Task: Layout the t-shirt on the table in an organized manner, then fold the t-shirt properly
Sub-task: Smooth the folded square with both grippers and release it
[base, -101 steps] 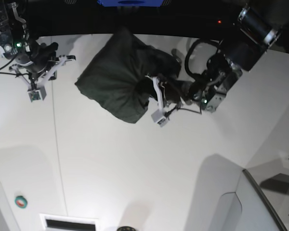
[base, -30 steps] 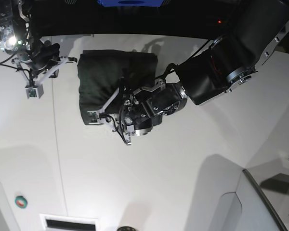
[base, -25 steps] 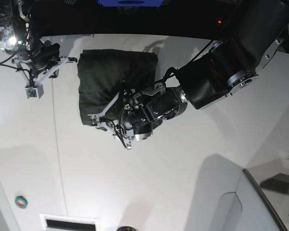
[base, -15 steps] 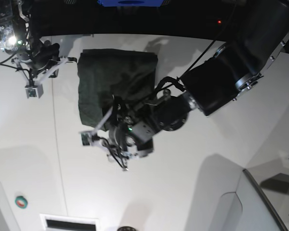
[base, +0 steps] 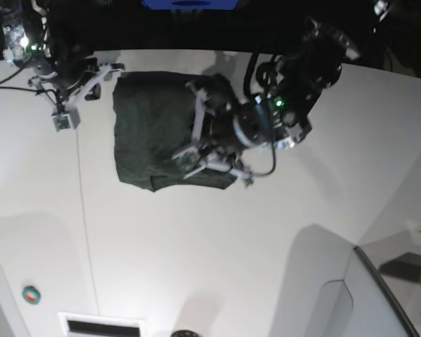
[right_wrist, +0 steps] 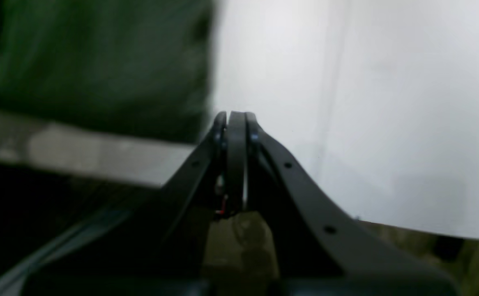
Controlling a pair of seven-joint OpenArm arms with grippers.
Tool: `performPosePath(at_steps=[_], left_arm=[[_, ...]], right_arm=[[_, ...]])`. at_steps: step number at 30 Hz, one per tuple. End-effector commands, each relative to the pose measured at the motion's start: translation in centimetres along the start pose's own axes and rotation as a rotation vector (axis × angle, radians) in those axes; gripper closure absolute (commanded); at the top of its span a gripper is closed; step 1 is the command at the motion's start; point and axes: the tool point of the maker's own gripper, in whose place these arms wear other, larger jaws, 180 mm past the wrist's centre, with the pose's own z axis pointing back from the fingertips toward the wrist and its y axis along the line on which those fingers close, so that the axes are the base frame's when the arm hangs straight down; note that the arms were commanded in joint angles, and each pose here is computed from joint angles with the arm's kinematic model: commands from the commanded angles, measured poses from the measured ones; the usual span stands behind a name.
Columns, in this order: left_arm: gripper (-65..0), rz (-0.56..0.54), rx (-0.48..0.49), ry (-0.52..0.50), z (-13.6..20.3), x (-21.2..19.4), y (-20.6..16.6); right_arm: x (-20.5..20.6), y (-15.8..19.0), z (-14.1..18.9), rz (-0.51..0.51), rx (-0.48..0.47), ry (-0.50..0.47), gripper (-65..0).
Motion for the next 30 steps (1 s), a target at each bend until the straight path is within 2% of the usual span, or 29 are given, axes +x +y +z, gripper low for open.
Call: performPosePath(at_steps=[1, 4, 9, 19, 24, 30], left_arm=[[0.0, 0.033, 0.001, -0.048, 0.3, 0.4, -0.2], [0.0, 0.102, 0.016, -0.060, -0.2, -2.4, -0.9], [0.0, 0.123, 0.005, 0.043, -2.4, -7.8, -2.6], [0.0, 0.149, -0.045, 0.133, -2.2, -11.9, -5.5], [0.0, 0.133, -0.041, 0.112, -1.1, -11.4, -5.8], [0.0, 0.120, -0.029, 0.105, -0.7, -11.1, -5.3]], right_arm=[[1.2, -0.2, 0.4, 0.019, -0.002, -0.044, 0.0], [1.4, -0.2, 0.4, 0.021, -0.004, -0.047, 0.0], [1.5, -0.2, 0.4, 0.021, -0.004, -0.050, 0.0], [1.6, -0.2, 0.4, 0.023, -0.005, -0.051, 0.0], [1.9, 1.1, 0.6, 0.051, 0.028, -0.061, 0.0], [1.4, 5.8, 0.7, 0.124, 0.144, -0.052, 0.0]])
